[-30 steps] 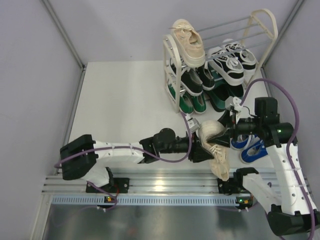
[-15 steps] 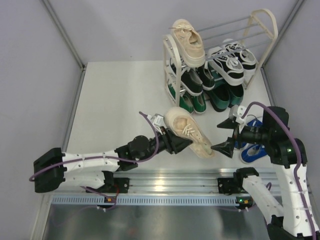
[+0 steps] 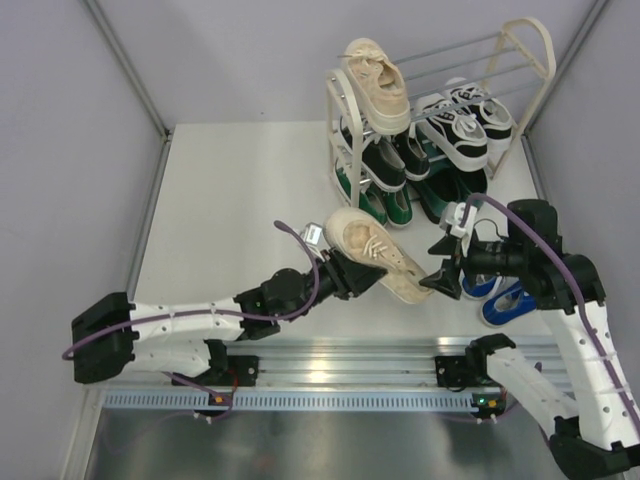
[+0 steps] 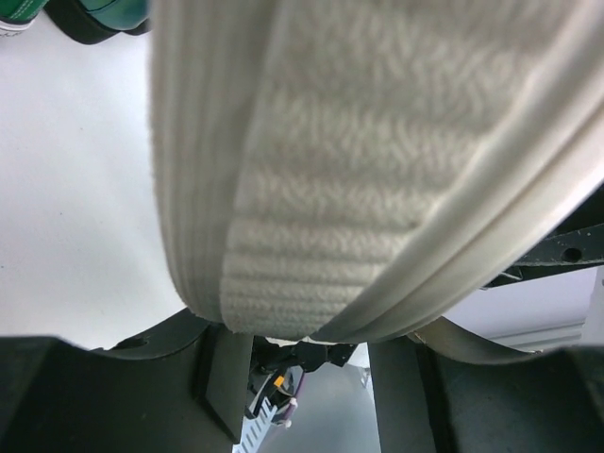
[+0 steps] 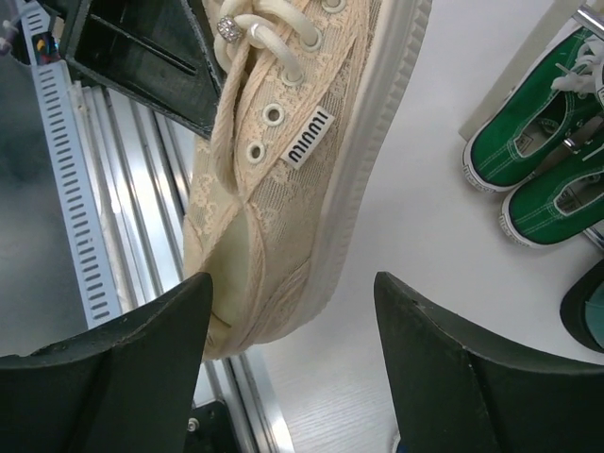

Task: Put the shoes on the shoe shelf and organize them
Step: Pick up the shoe at the center of the board.

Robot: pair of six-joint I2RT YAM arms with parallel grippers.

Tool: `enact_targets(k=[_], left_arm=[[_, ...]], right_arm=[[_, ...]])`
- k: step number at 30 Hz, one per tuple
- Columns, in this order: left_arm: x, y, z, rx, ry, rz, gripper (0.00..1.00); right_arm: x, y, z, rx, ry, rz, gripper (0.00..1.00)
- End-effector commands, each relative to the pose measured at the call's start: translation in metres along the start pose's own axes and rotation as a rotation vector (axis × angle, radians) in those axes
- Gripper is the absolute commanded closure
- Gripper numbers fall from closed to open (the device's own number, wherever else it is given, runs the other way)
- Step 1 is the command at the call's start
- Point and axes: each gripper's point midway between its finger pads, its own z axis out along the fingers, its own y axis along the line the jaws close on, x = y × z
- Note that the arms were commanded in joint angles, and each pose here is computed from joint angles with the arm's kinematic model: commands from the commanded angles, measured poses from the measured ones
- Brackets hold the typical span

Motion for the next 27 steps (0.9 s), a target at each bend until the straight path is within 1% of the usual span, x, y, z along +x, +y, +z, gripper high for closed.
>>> enact_targets(k=[1,5,8,10,11,13,14,17,19,20,21,22,23,25,26,27], left_arm=[[-0.036,-0.068,0.006,0.184,-0.106,-0.107,1.0],[-0.04,-0.07,0.01,0.179,-0.12,-0.156,1.0],[-0.042,-0.075,0.014,0.181,-0.127,-0.192,1.0],[-0.041,-0.076,0.018,0.18,-0.123,-0.215,1.0],[-0.042,-0.08,0.019,0.189,-0.122,-0.221,1.0],[-0.042,-0.084,0.021,0.197,-0.115,-0.231,1.0],[-0.042,-0.085,0.021,0.199,-0.114,-0.231,1.0],[-0.043,-0.087,0.019,0.207,-0.114,-0.231,1.0],[-0.044,-0.083,0.015,0.203,-0.12,-0.226,1.0],[-0.044,-0.081,0.013,0.197,-0.126,-0.224,0.82],[-0.047,-0.082,0.009,0.202,-0.135,-0.223,0.7],[-0.043,-0.07,0.006,0.181,-0.132,-0.213,0.6],[-0.048,-0.07,0.0,0.185,-0.146,-0.212,0.46],[-0.043,-0.054,-0.008,0.158,-0.144,-0.19,0.32],[-0.044,-0.051,-0.012,0.157,-0.146,-0.178,0.27],[-0.046,-0.05,-0.019,0.154,-0.15,-0.158,0.2]], right_arm=[[-0.019,-0.014,0.0,0.056,-0.021,-0.072,0.31],[-0.01,-0.017,0.009,0.057,0.014,-0.082,0.32],[-0.005,-0.025,0.015,0.079,0.043,-0.094,0.36],[-0.005,-0.029,0.018,0.089,0.063,-0.104,0.43],[-0.005,-0.033,0.02,0.094,0.068,-0.108,0.52],[-0.005,-0.035,0.024,0.1,0.088,-0.123,0.61],[-0.004,-0.036,0.027,0.096,0.098,-0.121,0.75],[-0.006,-0.027,0.033,0.06,0.103,-0.132,1.0],[-0.016,-0.022,0.029,0.053,0.069,-0.138,1.0],[-0.022,-0.021,0.024,0.063,0.048,-0.136,1.0],[-0.027,-0.02,0.019,0.069,0.039,-0.128,1.0],[-0.04,-0.021,0.011,0.086,0.006,-0.127,1.0],[-0.046,-0.018,0.005,0.084,-0.015,-0.122,1.0],[-0.064,-0.015,-0.009,0.09,-0.075,-0.103,1.0],[-0.071,-0.012,-0.016,0.102,-0.104,-0.108,1.0],[-0.081,-0.013,-0.025,0.124,-0.134,-0.118,1.0]])
